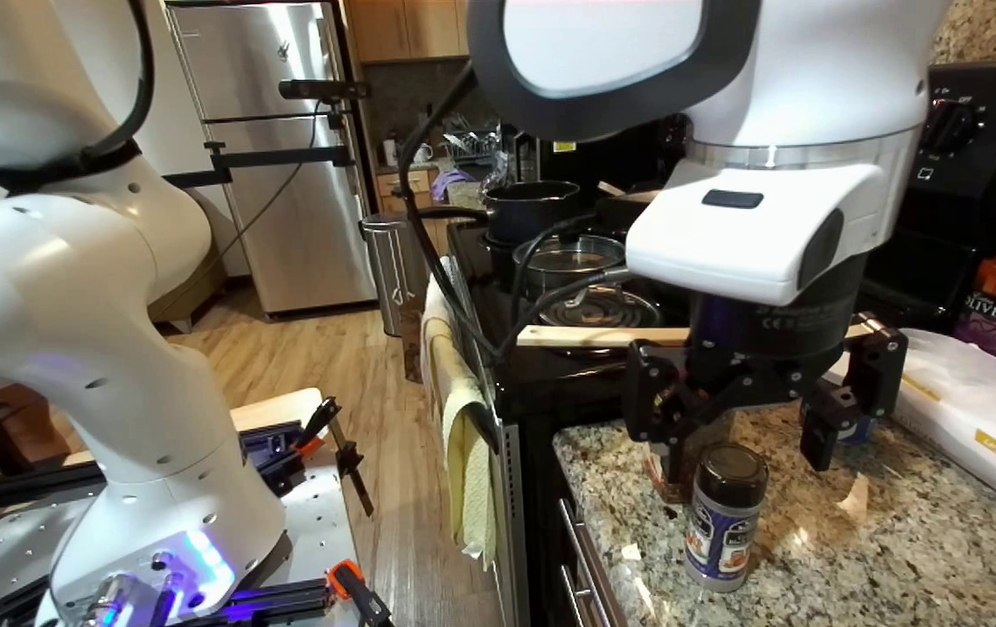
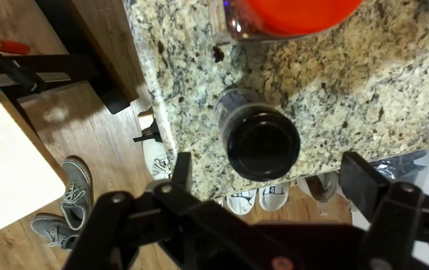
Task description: Remove the seasoning shaker from the far right of the countertop and put it on the left side of the stove
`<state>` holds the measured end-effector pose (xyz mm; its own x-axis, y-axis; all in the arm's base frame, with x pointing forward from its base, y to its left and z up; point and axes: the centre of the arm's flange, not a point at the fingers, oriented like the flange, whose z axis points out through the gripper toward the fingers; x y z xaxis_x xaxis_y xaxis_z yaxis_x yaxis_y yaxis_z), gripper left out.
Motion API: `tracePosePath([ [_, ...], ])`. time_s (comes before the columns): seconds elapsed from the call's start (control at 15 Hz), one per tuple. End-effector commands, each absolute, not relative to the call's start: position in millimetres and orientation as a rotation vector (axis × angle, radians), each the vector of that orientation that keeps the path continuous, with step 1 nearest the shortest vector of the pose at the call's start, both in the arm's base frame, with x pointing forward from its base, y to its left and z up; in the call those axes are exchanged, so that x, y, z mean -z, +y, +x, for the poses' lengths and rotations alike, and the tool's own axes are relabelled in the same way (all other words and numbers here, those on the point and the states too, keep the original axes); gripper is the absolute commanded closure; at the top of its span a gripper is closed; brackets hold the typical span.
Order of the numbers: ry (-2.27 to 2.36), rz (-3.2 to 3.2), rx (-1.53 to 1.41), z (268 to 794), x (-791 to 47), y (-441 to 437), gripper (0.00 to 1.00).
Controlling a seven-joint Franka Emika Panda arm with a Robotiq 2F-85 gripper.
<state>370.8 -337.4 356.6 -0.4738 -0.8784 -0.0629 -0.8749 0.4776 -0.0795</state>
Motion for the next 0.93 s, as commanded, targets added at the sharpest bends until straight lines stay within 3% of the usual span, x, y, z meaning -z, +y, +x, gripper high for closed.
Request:
tracePosePath([
  [0.0,2.635,-1.509,0.06,374.7,-345.1,-335.4,0.0],
  [0.27,2.633,-1.516,0.049,373.2,-340.3,-336.5,0.01],
  [0.33,2.634,-1.514,0.052,372.7,-339.9,-336.3,0.26],
  [0.47,2.63,-1.516,0.047,372.5,-340.0,-335.9,0.27],
  [0.87,2.625,-1.485,0.026,366.9,-336.1,-336.4,0.67],
])
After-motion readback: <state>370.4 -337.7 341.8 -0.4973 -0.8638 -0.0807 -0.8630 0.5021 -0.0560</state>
